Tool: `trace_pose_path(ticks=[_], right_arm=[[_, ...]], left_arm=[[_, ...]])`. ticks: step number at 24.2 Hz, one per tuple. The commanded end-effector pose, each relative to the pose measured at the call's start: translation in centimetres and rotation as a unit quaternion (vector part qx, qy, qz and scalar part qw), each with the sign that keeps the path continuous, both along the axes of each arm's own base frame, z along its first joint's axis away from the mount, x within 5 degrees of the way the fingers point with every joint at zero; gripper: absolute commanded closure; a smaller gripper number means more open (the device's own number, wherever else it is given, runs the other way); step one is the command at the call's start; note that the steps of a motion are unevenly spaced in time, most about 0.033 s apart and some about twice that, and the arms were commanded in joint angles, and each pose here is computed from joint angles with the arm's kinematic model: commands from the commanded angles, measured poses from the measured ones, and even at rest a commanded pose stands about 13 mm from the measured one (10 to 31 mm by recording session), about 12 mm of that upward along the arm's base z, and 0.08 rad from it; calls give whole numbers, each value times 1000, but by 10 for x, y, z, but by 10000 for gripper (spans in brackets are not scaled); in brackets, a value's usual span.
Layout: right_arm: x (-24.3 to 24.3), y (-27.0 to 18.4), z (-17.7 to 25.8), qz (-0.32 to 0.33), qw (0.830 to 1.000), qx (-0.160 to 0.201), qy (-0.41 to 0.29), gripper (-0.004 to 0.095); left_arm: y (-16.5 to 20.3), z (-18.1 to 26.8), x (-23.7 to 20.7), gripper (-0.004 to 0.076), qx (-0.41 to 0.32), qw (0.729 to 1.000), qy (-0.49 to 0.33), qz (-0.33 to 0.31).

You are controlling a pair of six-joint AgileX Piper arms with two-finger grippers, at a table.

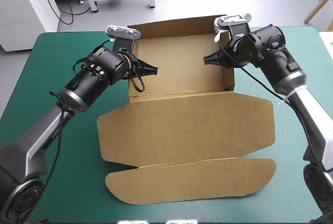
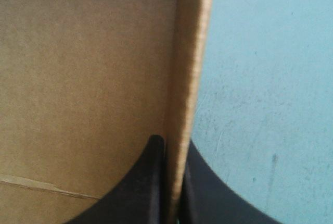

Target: Fold the box

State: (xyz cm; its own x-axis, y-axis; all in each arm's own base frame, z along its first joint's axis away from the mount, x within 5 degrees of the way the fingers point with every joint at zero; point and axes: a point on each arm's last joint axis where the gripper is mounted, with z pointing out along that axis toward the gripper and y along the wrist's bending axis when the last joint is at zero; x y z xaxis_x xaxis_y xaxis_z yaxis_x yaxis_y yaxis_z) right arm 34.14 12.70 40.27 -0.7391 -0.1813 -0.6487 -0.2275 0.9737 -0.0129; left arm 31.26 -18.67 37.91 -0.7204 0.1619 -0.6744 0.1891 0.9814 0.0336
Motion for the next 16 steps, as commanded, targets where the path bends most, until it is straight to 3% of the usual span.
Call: trace_pose_path(ticks=[1,8,16], right_arm=[[-5,7,10,37,999,21,-5,912],[6,15,-11,50,998,21,33,912],[28,24,-58,57,992,-9,116,927]], left_arm=[[-5,16,-1,729,-12,998,-32,-43],[9,-17,15,729,5,996,77,-37],[9,-42,30,729,46,991,109,-56]])
